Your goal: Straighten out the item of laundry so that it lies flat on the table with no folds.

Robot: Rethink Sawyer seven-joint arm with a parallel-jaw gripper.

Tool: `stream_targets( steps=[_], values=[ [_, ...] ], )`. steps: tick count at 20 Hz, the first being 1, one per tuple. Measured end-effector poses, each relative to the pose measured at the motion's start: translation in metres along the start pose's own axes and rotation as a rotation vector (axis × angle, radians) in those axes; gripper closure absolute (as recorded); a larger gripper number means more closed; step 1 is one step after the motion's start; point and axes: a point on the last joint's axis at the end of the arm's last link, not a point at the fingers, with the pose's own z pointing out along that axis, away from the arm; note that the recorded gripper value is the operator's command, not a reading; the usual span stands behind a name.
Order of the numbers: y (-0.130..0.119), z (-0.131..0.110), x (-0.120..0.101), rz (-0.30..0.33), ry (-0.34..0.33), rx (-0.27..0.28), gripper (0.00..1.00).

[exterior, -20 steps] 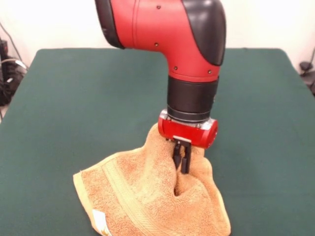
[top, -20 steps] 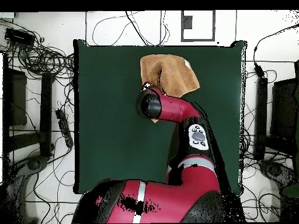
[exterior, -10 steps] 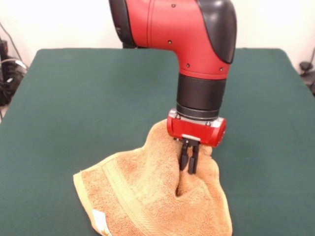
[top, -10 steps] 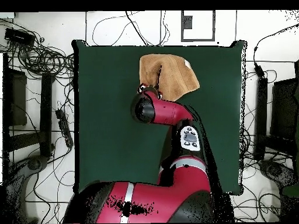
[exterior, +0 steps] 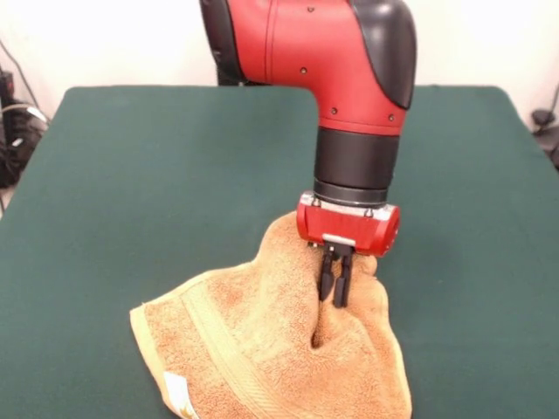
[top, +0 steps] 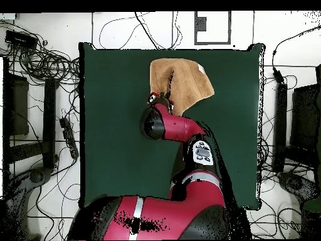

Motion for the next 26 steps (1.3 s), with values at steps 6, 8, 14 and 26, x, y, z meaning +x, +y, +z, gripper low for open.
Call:
stream_targets(
  steps=[6, 8, 14, 26],
  values=[
    [-0.004, -0.004, 0.012, 0.027, -0.040, -0.008, 1.00],
    [-0.003, -0.006, 0.017, 0.041, -0.042, -0.007, 1.00],
    [0.004, -0.015, 0.031, 0.094, -0.023, 0.009, 1.00],
    [0.002, -0.058, 0.079, 0.135, 0.132, 0.069, 1.00]
  ],
)
